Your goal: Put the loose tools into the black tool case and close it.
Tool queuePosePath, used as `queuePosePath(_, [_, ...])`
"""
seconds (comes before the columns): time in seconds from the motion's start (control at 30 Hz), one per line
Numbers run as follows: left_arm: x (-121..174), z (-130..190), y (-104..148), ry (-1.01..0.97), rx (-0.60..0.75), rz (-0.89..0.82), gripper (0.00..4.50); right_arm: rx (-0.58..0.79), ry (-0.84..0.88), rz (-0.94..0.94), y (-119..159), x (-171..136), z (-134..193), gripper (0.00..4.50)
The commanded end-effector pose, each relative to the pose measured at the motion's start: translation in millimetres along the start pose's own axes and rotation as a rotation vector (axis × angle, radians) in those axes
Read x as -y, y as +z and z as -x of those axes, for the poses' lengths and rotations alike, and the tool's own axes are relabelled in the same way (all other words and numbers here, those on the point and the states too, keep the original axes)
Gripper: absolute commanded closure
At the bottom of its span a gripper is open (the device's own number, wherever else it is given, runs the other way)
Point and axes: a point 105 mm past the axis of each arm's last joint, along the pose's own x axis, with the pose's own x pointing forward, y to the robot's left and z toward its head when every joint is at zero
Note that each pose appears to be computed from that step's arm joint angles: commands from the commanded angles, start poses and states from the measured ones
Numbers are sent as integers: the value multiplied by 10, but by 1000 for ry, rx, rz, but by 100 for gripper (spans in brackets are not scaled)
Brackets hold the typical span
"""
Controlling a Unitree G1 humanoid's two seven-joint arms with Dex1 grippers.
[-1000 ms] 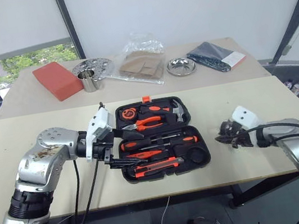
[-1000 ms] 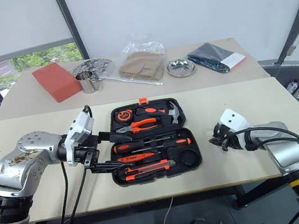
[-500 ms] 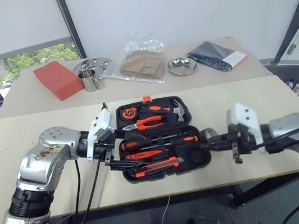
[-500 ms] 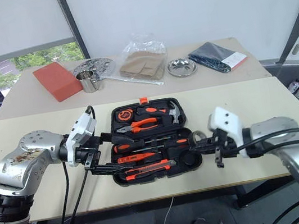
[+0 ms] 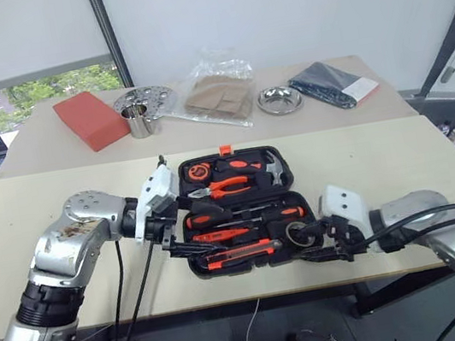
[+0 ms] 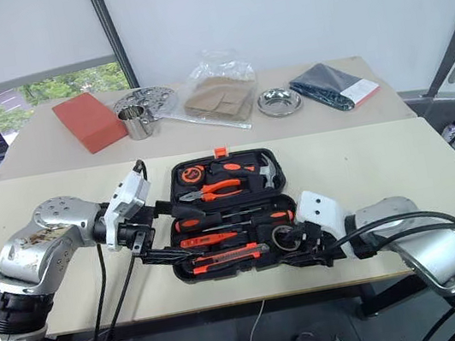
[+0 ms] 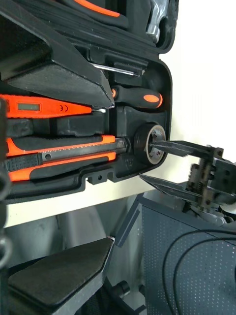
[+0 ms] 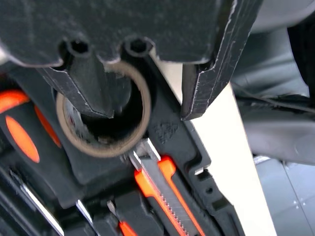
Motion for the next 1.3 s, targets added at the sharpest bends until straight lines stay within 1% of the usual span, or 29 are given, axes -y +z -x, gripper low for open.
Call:
queuePosePath(0.03, [-18, 102, 49, 54, 15, -21, 0, -47, 23, 26, -101, -48, 102, 188])
queuePosePath(0.1, [-13, 113, 47, 60, 14, -21, 0, -48, 22, 22, -122, -42, 103, 188])
queuePosePath(0.2, [-24, 129, 48, 73, 13, -24, 0, -27, 9, 29, -69, -1, 97, 188])
queuePosePath(0.33, [-40, 151, 48, 90, 12, -24, 0, 93, -6, 18, 187, 77, 142, 188])
queuePosePath(0.4, [-35, 159, 41, 93, 11, -23, 0, 117, -14, 14, 258, 114, 181, 188])
queuePosePath(0.57, [-36, 161, 38, 99, 12, -21, 0, 113, -16, 16, 263, 136, 195, 188])
queuePosePath(0.77, [-43, 156, 42, 99, 10, -21, 0, 74, -14, 20, 154, 106, 162, 188])
queuePosePath(0.87, [-52, 195, -24, 113, -20, -18, 0, 99, -51, 12, 185, 174, 241, 188])
queuePosePath(0.93, [-98, 281, -106, 165, -34, 6, 0, 137, -111, -7, 218, 296, 354, 188])
queuePosePath(1.0, [-131, 436, -220, 232, -52, 51, 52, 180, -199, -65, 210, 499, 516, 238])
queuePosePath(1.03, [-144, 511, -287, 267, -68, 68, 67, 186, -234, -87, 180, 581, 579, 255])
queuePosePath(1.07, [-163, 578, -357, 304, -88, 80, 98, 183, -267, -99, 141, 654, 625, 281])
queuePosePath(1.1, [-192, 657, -459, 353, -116, 96, 143, 171, -306, -102, 83, 738, 655, 326])
queuePosePath(1.17, [-228, 783, -651, 426, -166, 120, 215, 153, -365, -115, -26, 884, 662, 396])
queuePosePath(1.2, [-234, 813, -709, 444, -181, 126, 240, 150, -377, -120, -57, 924, 650, 420])
queuePosePath(1.23, [-246, 822, -755, 456, -190, 128, 278, 147, -374, -120, -82, 944, 612, 448])
queuePosePath(1.3, [-269, 803, -823, 466, -203, 127, 355, 128, -363, -97, -128, 976, 514, 450])
